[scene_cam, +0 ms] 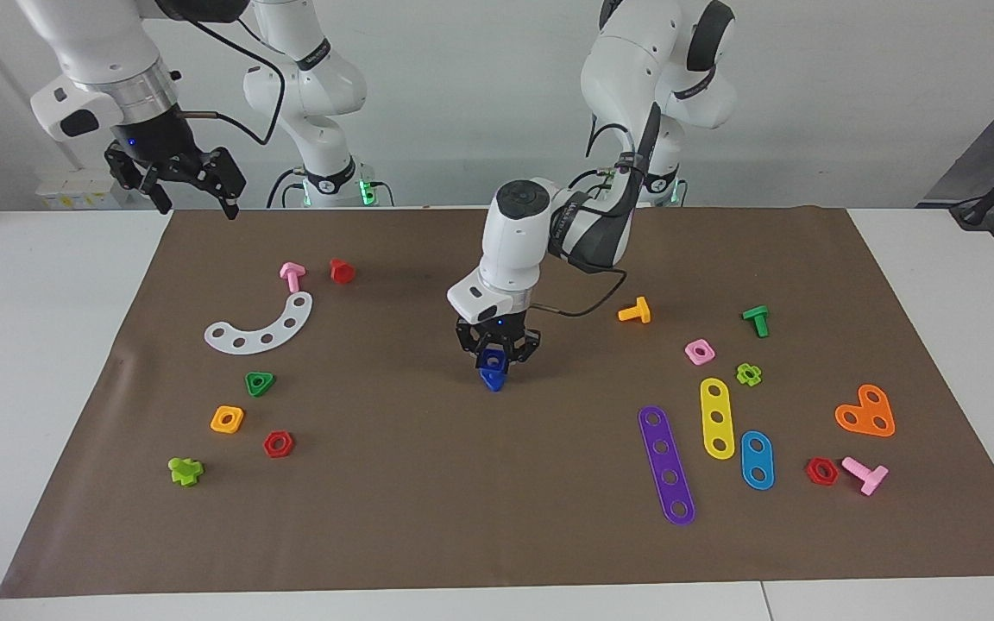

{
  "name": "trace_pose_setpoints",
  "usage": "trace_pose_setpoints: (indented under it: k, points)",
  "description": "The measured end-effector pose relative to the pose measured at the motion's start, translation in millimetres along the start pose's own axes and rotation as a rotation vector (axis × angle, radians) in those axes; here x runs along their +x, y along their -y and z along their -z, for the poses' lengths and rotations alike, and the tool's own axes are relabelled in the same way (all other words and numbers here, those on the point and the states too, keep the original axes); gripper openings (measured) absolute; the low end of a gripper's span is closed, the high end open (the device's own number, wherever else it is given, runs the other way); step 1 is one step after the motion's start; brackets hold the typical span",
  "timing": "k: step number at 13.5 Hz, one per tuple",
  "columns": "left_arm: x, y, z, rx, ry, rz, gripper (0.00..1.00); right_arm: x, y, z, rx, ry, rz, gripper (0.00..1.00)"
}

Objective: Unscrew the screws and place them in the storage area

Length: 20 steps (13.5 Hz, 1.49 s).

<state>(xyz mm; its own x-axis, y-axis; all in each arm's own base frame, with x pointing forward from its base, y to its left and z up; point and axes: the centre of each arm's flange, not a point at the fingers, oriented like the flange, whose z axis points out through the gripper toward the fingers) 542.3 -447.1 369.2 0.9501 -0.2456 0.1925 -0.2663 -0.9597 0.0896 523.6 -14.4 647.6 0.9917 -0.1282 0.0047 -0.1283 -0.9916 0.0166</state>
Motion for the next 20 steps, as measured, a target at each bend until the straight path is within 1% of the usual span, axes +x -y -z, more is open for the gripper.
trace_pose_setpoints:
  k: [4,6,8,10,11,12,14,16,18,20]
  points:
    - [1,18,29,0.013,0.003,0.025,0.46,0,0,0,0.0,0.0,0.0,1.0]
    - [-1,45,32,0.033,0.024,0.043,0.46,0,0,0,0.0,0.0,0.0,1.0]
    - [-5,84,32,0.049,0.046,0.043,0.46,0,0,0,0.0,0.0,0.0,1.0]
    - [-9,131,27,0.063,0.064,0.045,0.46,0,-2,0,0.0,0.0,-0.004,1.0]
    - [-10,152,23,0.065,0.052,0.043,0.46,0,-2,0,0.0,0.0,-0.004,1.0]
    - [-12,174,17,0.064,0.025,0.051,0.46,0,-2,0,0.0,0.0,-0.004,1.0]
    - [-22,221,0,0.072,-0.013,0.09,0.46,0,-1,0,0.001,-0.001,0.0,1.0]
    - [-39,258,-15,0.083,-0.016,0.091,0.46,1,12,1,0.004,-0.016,0.023,1.0]
    - [-50,278,-20,0.089,-0.005,0.082,0.46,6,32,-5,0.007,-0.039,0.053,1.0]
    - [-58,285,-22,0.091,0.007,0.08,0.46,16,63,-21,0.011,-0.057,0.059,1.0]
